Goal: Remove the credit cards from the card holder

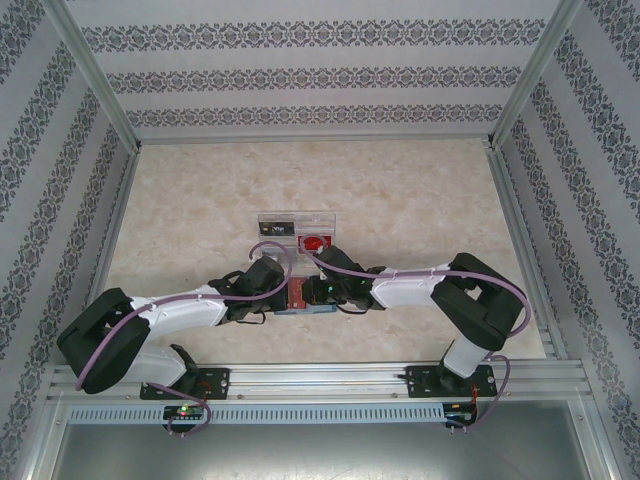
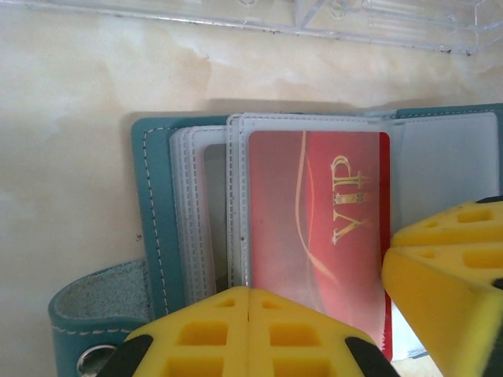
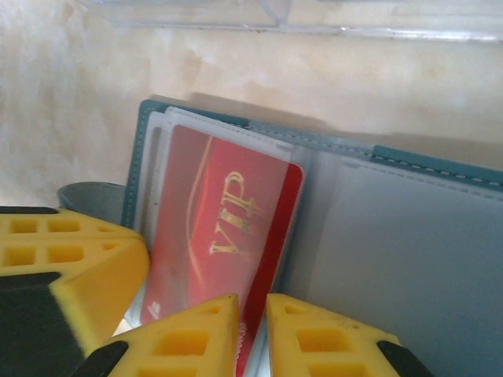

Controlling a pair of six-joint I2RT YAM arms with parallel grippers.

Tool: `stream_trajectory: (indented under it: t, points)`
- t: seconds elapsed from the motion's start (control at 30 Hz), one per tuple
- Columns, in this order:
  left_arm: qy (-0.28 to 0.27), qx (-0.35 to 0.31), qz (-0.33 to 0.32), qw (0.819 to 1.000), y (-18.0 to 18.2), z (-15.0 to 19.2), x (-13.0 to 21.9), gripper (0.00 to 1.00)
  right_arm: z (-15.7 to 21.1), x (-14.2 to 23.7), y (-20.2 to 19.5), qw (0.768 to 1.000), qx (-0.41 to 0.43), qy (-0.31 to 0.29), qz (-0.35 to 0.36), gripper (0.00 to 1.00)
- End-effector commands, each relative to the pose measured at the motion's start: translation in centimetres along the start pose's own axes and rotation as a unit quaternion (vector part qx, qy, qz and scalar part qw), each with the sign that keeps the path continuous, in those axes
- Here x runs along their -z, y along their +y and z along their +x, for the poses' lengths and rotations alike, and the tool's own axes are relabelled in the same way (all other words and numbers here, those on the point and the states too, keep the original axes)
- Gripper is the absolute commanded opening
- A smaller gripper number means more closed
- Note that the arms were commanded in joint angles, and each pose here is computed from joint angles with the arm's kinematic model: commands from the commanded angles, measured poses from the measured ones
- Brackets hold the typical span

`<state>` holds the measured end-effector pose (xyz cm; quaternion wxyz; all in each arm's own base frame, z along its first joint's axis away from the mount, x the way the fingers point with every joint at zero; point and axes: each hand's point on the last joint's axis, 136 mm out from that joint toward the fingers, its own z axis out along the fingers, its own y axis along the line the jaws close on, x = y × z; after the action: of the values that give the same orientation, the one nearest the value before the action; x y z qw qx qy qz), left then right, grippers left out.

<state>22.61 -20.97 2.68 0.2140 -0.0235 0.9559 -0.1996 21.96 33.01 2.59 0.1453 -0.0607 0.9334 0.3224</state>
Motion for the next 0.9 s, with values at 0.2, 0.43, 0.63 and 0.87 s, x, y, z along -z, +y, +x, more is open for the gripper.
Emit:
stream_trajectory:
  t: [0.2,0.43,0.63,0.87]
  points:
    - [0.016,0.012,-0.014,1.000,1.2,1.1,-0.4,0.05,-0.1,0.3,-0.6,1.000,-0.010,-0.006,0.006,0.18]
    - [0.016,0.013,-0.013,1.000,1.2,1.1,-0.4,0.04,0.1,-0.4,-0.3,1.000,-0.020,0.006,-0.012,0.11]
    - [0.012,0.017,-0.030,0.999,1.7,0.9,-0.1,0.00,0.1,0.2,-1.0,1.000,-0.025,-0.001,-0.004,0.00]
    - [0.011,0.023,-0.076,0.997,3.5,1.1,0.2,0.00,0.1,1.1,-2.4,0.999,-0.033,-0.008,0.006,0.00]
